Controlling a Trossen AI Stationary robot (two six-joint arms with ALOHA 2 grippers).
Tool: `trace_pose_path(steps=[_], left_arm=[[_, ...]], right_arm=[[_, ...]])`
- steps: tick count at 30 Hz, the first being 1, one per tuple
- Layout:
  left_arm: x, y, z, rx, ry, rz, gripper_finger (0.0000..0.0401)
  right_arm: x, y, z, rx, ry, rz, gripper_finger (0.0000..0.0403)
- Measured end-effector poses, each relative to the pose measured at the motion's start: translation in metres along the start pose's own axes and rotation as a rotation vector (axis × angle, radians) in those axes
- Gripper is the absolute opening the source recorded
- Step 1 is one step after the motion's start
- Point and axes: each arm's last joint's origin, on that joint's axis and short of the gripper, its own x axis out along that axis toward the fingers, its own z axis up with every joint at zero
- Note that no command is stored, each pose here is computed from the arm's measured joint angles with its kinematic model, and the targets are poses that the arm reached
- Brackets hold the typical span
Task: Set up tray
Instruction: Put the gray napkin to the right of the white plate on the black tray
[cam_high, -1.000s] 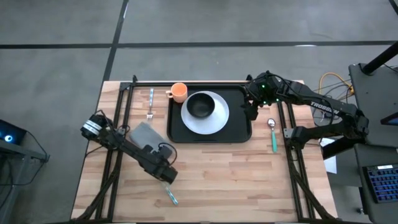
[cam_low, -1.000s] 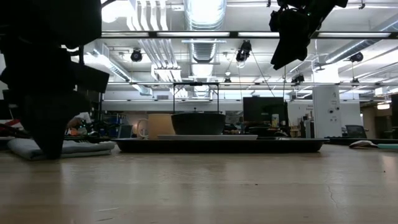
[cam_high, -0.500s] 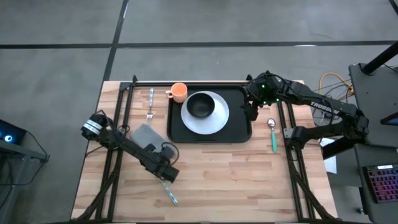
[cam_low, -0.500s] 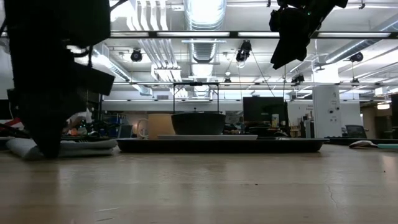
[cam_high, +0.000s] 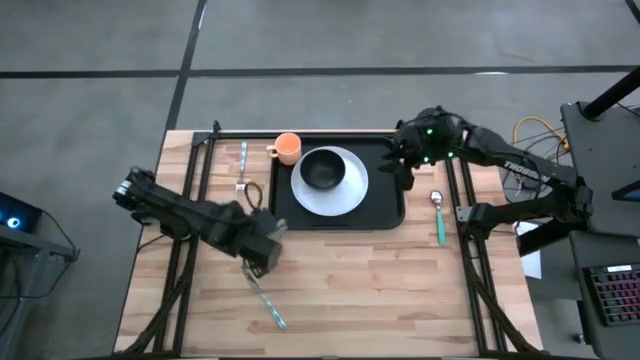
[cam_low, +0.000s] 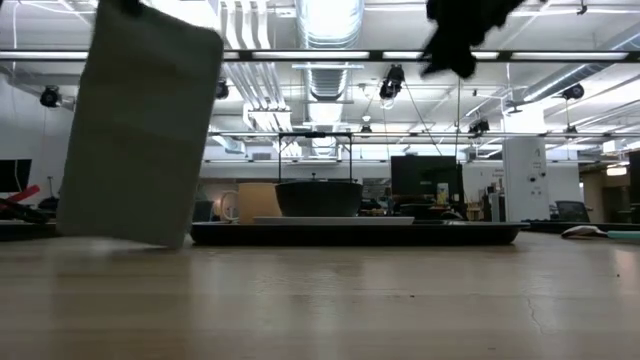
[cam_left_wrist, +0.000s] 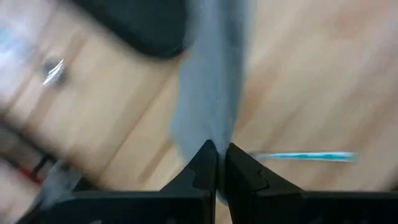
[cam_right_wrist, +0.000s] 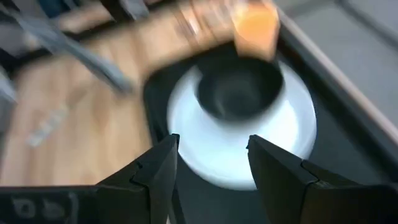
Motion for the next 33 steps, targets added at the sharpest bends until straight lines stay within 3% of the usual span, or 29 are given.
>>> trace_pose_path(steps=[5,10,21,28,33], left_arm=[[-0.032,0.017,0.027,0.002,-0.07,-0.102,0.0],[-0.038,0.031,0.052,0.014,-0.093,-0.123,0.0],[-0.028,0.051,0.088,0.033,-0.067,-0.127,0.0],[-0.048,0.055,0.093,0.029,-0.148,-0.188,0.0],[-0.059,0.057,0.093,0.027,-0.197,-0.191,0.0]], right_arm=[[-0.022,0.042,0.042,-0.149,-0.128,0.064,0.0184],[-0.024,0.075,0.074,-0.233,-0.14,0.125,0.0203],[0.041,0.106,0.112,-0.293,-0.069,0.161,0.023],[0.084,0.116,0.119,-0.336,-0.02,0.171,0.0219],[0.094,0.122,0.126,-0.333,-0.03,0.186,0.0219]])
